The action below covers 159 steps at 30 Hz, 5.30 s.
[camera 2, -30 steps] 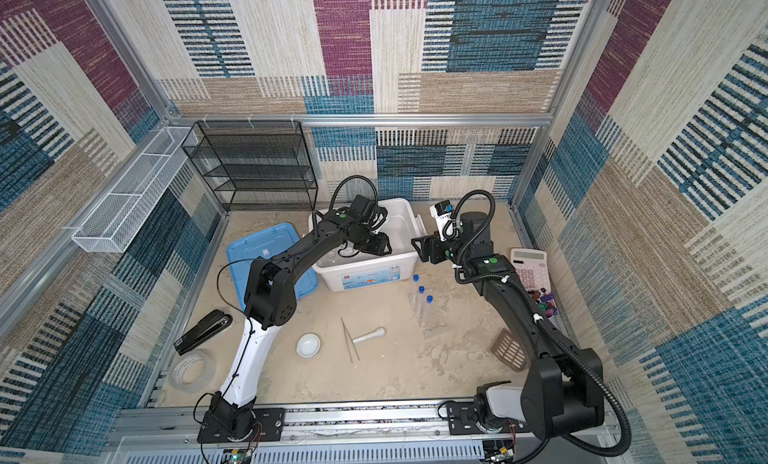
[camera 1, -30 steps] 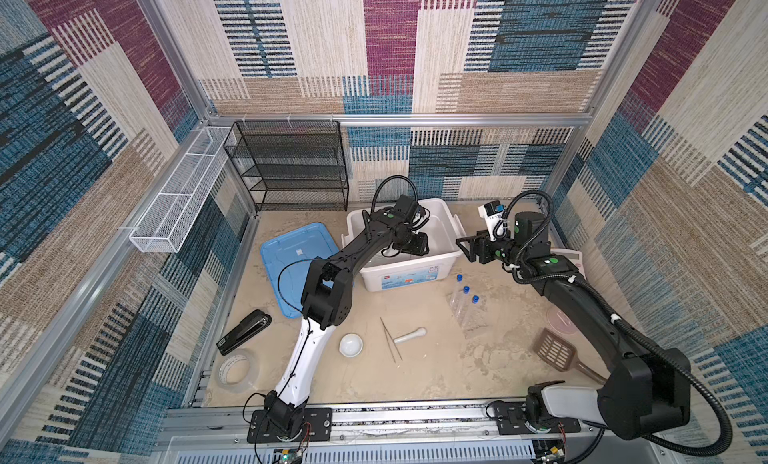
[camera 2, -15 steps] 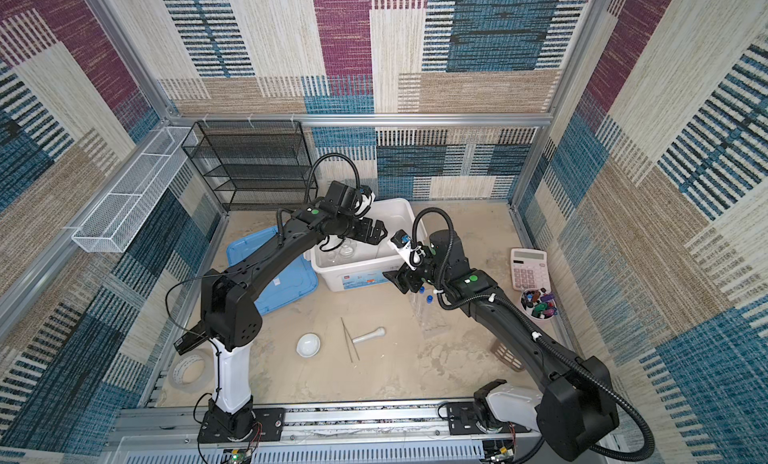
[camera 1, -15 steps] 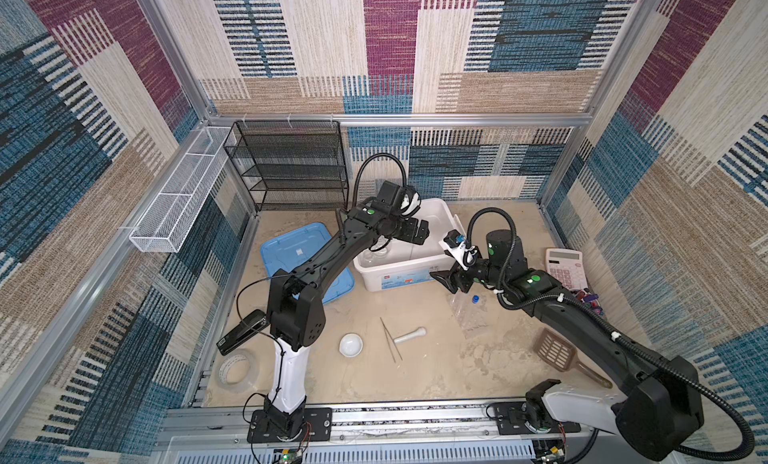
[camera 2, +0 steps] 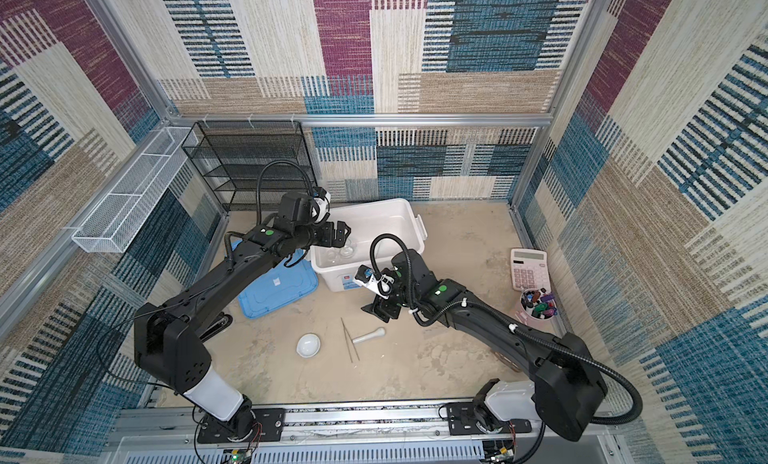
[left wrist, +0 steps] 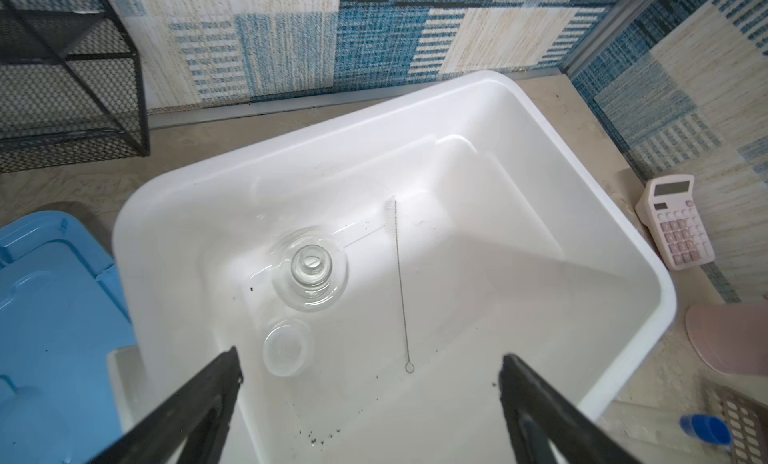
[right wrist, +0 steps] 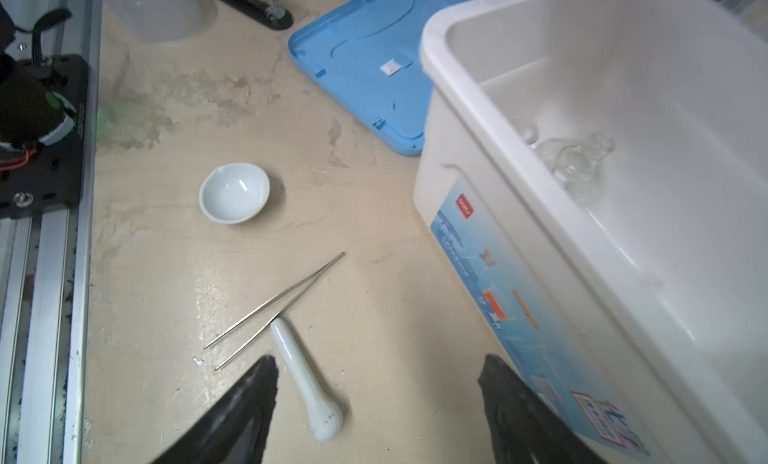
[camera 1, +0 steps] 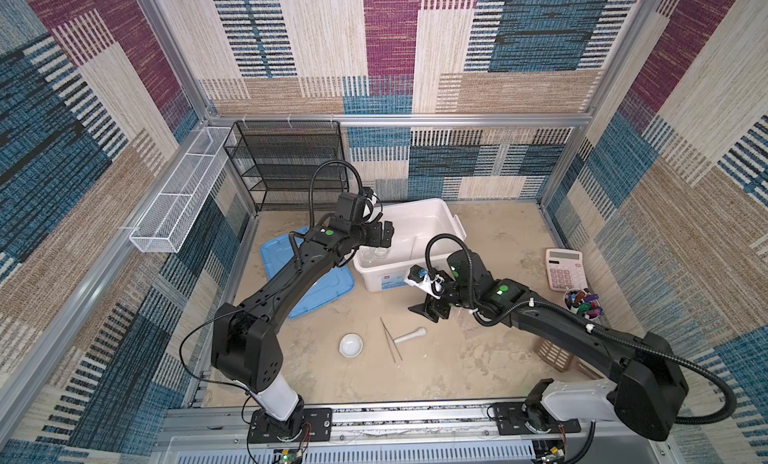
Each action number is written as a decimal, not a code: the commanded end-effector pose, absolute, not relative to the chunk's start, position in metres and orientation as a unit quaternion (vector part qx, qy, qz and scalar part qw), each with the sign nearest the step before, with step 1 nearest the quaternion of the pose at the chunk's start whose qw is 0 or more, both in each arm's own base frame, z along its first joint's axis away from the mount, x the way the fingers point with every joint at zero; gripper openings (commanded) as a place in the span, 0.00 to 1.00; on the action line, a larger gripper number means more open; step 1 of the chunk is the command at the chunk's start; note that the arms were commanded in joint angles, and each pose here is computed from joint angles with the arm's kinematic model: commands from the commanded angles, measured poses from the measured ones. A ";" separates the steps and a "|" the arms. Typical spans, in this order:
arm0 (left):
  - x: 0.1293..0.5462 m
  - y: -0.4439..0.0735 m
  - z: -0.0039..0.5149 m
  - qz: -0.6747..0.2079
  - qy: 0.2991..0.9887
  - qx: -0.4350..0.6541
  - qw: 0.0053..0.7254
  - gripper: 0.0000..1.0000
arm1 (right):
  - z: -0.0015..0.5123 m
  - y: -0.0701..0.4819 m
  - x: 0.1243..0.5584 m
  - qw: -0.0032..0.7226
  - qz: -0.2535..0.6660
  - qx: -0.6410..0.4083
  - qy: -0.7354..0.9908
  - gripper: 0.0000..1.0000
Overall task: Organize the chemistry lab equipment
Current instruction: 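Raise the left gripper from the bin while the right gripper lowers over the pestle, then close the right gripper on the white pestle and lift it, then carry the held pestle over the white bin and lower it inside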
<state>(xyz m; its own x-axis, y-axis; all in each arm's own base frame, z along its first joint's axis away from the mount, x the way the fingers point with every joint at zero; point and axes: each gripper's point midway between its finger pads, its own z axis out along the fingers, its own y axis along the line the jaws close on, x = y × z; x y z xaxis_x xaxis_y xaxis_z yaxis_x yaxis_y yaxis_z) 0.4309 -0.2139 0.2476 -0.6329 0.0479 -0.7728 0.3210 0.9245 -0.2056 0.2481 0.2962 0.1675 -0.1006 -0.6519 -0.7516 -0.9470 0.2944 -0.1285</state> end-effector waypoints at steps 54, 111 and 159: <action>0.379 -0.125 0.220 -0.181 0.890 -0.006 0.419 0.99 | 0.022 0.287 0.229 0.176 0.049 -0.641 0.746 0.46; 0.373 -0.122 0.205 -0.187 0.894 -0.030 0.406 0.99 | 0.075 0.323 0.263 0.246 0.157 -0.556 0.778 0.15; 0.354 -0.104 0.190 -0.139 0.903 -0.028 0.406 0.99 | 0.234 0.287 0.429 0.416 0.296 -0.316 0.800 0.17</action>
